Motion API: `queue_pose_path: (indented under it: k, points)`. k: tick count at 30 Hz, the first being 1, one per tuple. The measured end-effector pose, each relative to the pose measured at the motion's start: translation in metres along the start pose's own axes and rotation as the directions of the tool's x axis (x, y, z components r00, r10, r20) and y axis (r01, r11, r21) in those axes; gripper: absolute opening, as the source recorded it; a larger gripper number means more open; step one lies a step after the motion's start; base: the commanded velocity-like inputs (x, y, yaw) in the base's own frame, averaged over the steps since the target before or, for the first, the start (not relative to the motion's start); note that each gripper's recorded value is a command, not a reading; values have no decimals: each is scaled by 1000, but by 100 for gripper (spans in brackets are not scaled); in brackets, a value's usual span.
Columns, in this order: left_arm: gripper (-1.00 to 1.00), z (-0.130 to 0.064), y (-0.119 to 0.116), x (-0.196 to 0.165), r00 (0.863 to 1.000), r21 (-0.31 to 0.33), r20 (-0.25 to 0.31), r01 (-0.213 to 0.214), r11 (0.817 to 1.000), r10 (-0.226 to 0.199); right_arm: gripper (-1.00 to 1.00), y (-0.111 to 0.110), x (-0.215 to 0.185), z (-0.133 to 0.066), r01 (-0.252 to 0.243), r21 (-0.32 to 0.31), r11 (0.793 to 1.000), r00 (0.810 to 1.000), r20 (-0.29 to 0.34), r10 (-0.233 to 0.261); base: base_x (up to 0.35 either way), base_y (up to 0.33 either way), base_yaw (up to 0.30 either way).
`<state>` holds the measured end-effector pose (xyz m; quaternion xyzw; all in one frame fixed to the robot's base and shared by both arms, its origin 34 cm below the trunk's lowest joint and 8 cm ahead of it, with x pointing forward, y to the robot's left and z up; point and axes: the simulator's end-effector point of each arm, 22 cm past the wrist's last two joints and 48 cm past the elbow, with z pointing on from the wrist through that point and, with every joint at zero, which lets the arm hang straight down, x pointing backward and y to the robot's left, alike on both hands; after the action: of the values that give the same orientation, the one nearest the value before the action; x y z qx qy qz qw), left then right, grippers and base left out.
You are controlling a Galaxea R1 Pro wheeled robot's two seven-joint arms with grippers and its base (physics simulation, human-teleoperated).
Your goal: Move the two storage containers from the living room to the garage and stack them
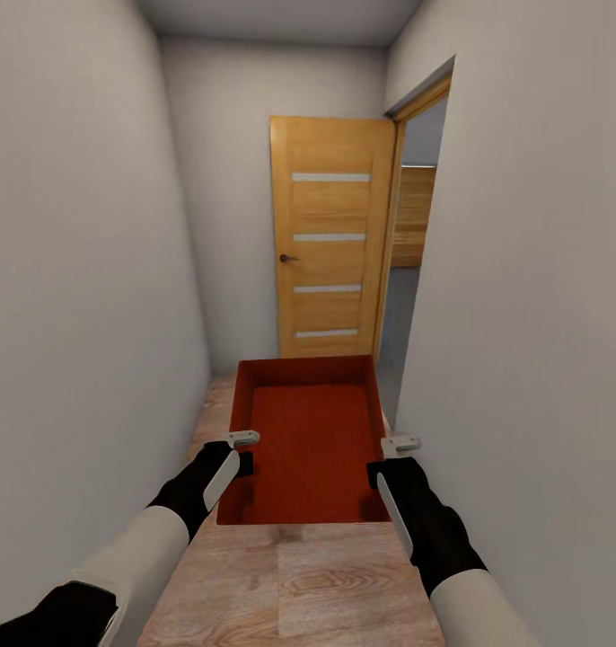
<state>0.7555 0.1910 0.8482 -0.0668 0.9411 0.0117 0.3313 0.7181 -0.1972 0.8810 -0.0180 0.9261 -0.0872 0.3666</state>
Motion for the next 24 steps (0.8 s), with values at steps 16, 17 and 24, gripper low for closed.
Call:
queue_pose_path:
  k: [16,17,24]
  points:
    - [-100,0,0,0,1000,-1,-1,-1,1000,1,-100,0,0,0,-1,-1,1000,1000,-1,1,336,0,0]
    - [-100,0,0,0,1000,-1,-1,-1,1000,1,-100,0,0,0,-1,0,1000,1000,-1,1,336,0,0]
    - [-100,0,0,0,1000,0,0,-1,1000,1,-100,0,0,0,-1,0,1000,1000,0,1,336,0,0]
